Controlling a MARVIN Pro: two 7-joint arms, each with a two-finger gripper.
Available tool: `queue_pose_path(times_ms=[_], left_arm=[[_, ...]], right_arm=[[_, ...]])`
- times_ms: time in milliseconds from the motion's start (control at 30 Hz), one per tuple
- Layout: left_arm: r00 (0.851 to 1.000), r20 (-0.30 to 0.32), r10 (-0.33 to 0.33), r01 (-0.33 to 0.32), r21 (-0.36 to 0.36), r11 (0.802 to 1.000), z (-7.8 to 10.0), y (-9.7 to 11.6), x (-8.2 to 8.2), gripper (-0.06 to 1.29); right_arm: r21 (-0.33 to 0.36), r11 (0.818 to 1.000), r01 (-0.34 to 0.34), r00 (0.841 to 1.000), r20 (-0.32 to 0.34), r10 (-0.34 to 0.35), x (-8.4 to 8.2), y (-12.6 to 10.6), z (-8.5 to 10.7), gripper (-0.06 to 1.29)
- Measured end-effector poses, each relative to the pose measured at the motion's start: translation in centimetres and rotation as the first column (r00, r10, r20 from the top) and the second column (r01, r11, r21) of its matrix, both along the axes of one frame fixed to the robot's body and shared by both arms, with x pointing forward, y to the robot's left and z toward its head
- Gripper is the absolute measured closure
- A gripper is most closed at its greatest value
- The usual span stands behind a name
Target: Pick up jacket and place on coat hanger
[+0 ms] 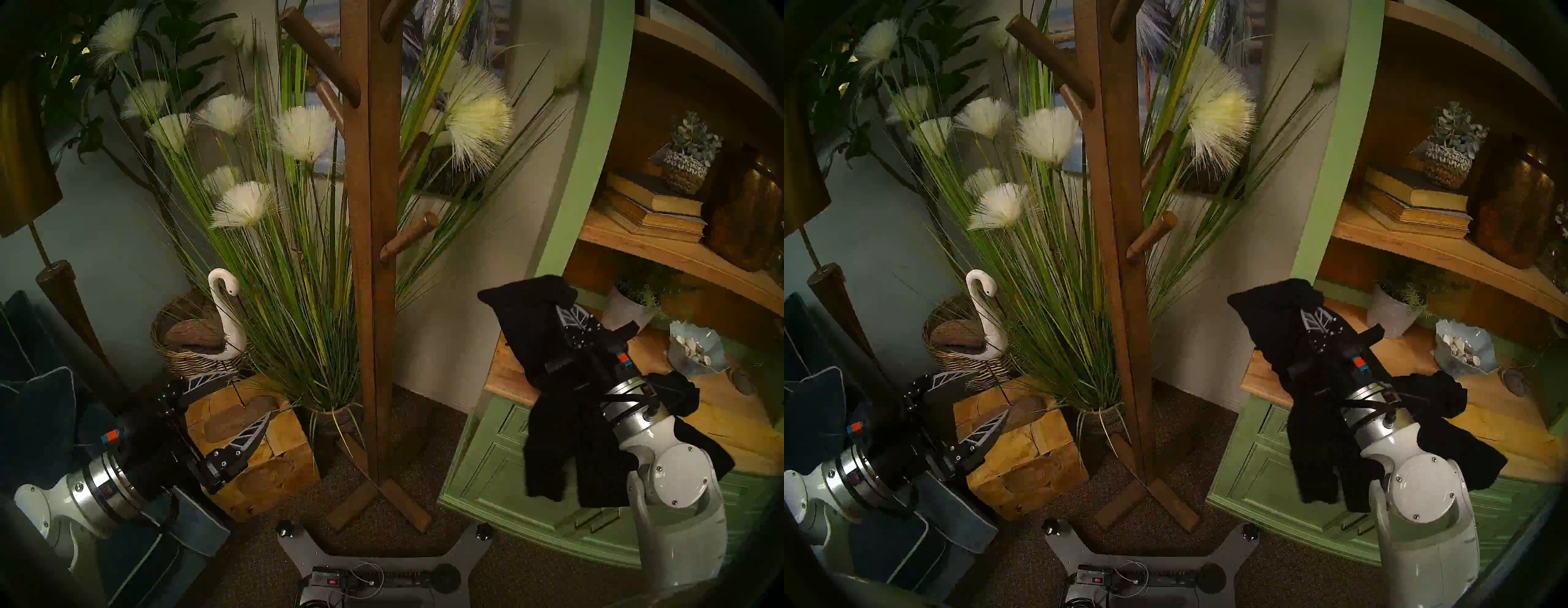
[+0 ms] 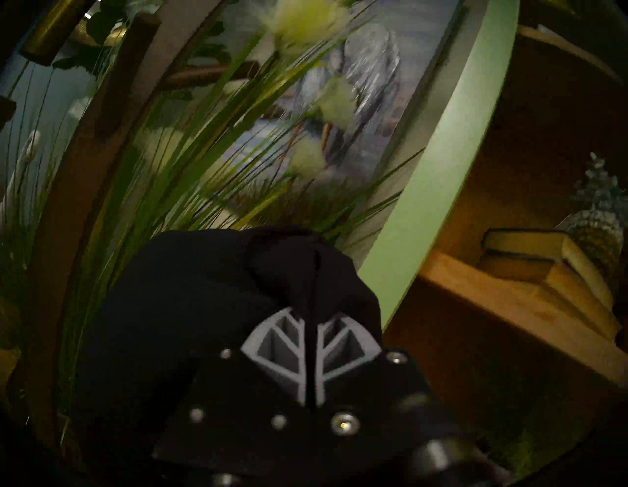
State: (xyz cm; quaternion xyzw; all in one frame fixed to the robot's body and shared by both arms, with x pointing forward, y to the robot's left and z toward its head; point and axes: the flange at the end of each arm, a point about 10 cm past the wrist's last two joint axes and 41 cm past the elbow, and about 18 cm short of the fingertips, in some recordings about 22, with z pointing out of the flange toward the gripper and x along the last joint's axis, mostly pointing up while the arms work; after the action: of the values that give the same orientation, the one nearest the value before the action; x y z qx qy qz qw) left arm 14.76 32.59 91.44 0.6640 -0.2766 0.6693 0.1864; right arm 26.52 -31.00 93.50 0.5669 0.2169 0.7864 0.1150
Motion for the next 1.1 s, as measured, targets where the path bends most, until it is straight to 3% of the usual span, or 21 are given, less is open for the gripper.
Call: queue_pose_path(times_ms=[300, 600, 800, 1100], left_arm=[[1.0, 0.001, 0.0, 0.0, 0.0, 1.0, 0.0, 0.0, 0.0, -0.03], [1.0, 0.002, 0.001, -0.001, 0.0, 1.0, 0.0, 0.0, 0.0, -0.03], [1.0, 0.002, 0.001, -0.001, -0.001, 1.0, 0.0, 0.0, 0.0, -0.03], [1.0, 0.0, 0.002, -0.002, -0.002, 1.0, 0.0, 0.0, 0.0, -0.03]], right_arm=[[0.008, 1.0, 0.003, 0.991, 0.136, -0.004, 0.1, -1.0, 4.8, 1.27], [0.011, 0.996, -0.086, 0.97, 0.229, 0.081, -0.2, 0.3, 8.9, 1.27], [0.012, 0.987, -0.161, 0.962, 0.224, 0.154, -0.5, 1.6, 10.1, 1.27], [0.05, 0.957, -0.287, 0.946, 0.172, 0.275, -0.1, 4.0, 9.8, 1.27]])
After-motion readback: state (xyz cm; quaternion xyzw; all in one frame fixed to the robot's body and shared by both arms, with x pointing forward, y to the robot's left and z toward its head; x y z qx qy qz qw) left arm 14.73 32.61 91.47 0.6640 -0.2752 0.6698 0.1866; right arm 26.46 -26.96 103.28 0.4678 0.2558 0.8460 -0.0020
